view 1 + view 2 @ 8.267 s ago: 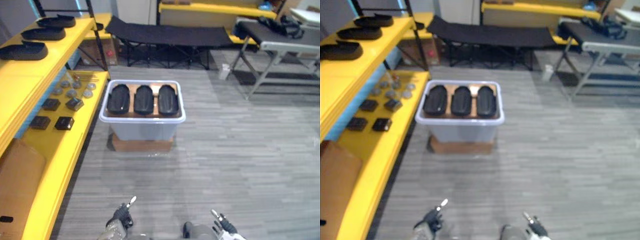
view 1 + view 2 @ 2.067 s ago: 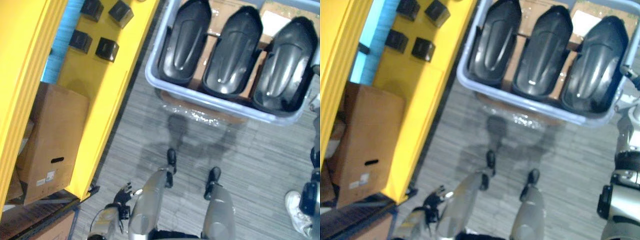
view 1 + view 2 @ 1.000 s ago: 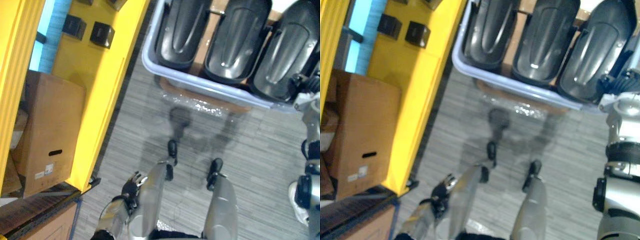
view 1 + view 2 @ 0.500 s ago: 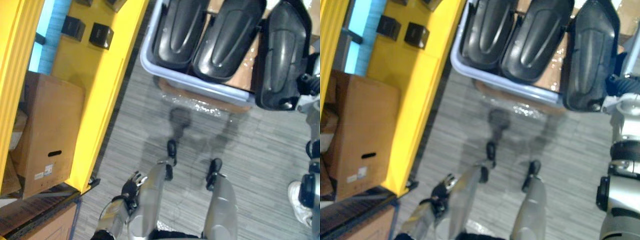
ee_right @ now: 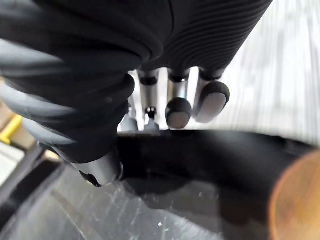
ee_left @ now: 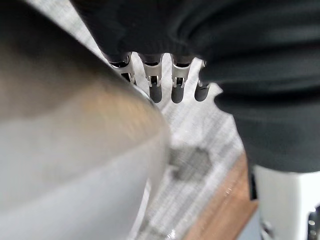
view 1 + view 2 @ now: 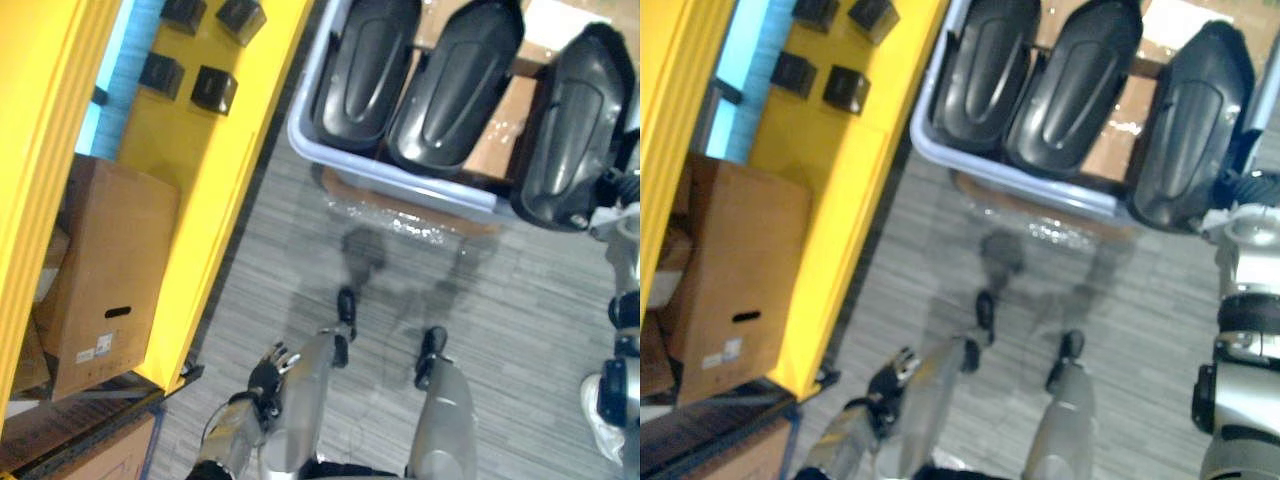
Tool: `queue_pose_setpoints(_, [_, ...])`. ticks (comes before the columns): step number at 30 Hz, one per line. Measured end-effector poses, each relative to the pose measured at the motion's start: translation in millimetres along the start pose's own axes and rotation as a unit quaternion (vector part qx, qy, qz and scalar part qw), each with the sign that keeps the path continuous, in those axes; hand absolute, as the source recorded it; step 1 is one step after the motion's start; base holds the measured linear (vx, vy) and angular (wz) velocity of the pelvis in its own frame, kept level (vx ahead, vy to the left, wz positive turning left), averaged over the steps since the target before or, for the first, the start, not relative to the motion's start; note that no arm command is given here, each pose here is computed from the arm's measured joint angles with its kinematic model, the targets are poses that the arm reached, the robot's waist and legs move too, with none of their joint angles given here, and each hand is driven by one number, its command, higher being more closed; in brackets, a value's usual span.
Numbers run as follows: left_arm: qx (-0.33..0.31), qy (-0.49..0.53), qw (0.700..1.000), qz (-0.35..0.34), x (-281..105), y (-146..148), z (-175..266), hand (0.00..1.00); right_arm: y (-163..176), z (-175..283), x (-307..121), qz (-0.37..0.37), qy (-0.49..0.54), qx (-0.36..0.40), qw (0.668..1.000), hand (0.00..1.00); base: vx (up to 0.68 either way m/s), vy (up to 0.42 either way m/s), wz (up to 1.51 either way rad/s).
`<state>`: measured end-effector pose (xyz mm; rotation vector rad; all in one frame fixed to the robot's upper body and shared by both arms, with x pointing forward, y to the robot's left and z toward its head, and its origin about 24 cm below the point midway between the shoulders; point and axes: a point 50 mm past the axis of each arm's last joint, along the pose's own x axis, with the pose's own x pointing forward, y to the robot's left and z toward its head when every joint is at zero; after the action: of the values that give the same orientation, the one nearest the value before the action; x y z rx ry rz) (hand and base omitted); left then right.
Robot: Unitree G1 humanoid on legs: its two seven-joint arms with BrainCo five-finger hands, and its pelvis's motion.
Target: Walk over and take plastic housings, then place them on the shelf
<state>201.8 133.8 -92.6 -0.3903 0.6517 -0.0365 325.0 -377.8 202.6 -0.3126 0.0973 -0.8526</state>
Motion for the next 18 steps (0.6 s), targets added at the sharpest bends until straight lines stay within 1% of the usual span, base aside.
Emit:
queue_pose_setpoints(6, [0.004, 0.015, 1.0, 0.018, -0.5, 4.1, -6.6, 0.0, -6.0, -2.1, -0.5, -0.052, -0.002, -0.002, 0.999, 1.0, 0.01, 0.001, -0.02])
queue_pose_setpoints(13, [0.014, 0.032, 0.999, 0.029, -3.6, 8.8, -13.0, 0.0, -10.4, -3.2, -0.4, -0.09, -0.008, 0.002, 0.996, 1.0, 0.02, 0.001, 0.07])
queue_pose_setpoints(18, [0.055, -0.009, 0.998, 0.029, -19.8, 17.6, -6.3, 0.0, -1.8, -11.7, -11.7, -0.092, -0.027, 0.039, 0.995, 1.0, 0.03, -0.039, -0.03])
